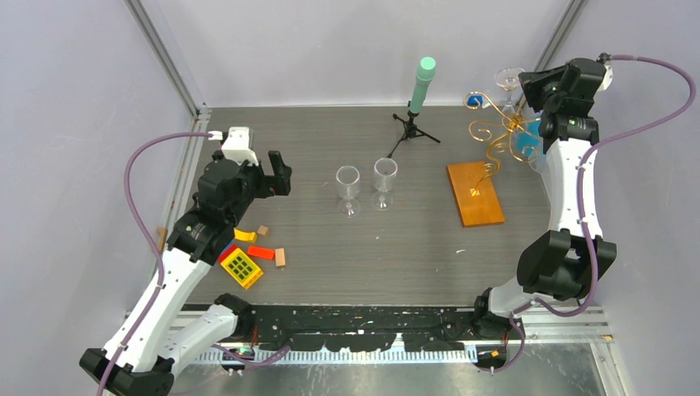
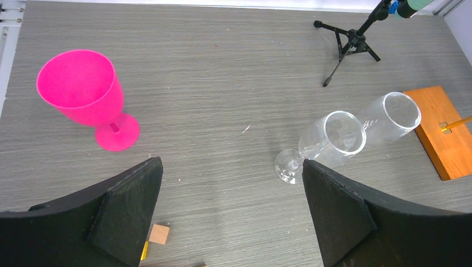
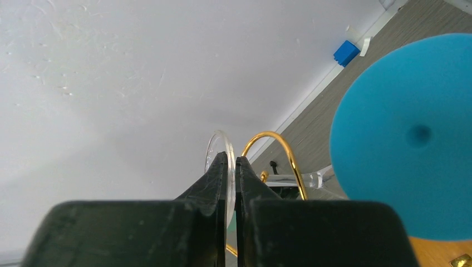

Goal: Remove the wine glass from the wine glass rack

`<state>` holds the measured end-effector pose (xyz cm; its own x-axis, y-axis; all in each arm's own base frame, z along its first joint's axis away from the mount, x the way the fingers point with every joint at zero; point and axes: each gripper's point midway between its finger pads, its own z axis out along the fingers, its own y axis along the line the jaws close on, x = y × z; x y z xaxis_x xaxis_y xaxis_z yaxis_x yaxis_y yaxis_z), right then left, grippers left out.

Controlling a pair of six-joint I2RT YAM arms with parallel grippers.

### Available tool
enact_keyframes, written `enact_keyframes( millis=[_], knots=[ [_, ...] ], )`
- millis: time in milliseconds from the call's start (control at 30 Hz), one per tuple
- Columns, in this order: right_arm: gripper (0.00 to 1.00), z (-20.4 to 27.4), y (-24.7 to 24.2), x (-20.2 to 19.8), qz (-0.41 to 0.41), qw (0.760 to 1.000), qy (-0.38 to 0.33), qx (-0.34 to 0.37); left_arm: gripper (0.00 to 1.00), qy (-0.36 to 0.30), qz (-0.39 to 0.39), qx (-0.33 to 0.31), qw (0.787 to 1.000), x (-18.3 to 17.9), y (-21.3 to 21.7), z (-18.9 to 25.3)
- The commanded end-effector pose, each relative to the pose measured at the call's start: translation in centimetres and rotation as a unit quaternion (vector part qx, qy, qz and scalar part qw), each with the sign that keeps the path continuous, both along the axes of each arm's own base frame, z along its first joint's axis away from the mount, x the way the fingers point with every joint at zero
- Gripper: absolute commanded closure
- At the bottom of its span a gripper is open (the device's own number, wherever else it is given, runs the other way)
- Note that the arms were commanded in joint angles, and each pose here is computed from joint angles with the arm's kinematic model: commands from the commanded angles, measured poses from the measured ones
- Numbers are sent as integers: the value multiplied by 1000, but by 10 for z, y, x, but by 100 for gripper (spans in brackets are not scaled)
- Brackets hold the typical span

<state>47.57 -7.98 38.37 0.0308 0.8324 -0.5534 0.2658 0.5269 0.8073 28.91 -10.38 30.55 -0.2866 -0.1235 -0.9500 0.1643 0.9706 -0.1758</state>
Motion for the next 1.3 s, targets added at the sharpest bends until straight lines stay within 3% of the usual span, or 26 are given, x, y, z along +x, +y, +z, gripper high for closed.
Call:
enact_keyframes(
  millis=[0,567,1267],
  knots=[
    [100,46,-11,5,-19,997,-57,-38,0,-23,5,-7,1000,0,2,12],
    [100,44,-30,-2,-72,996,-35,-50,0,-18,9,0,1000,1,3,7],
    [100,57,16,-31,9,997,-73,36,0,-17,6,-1,1000,2,2,7]
  ],
)
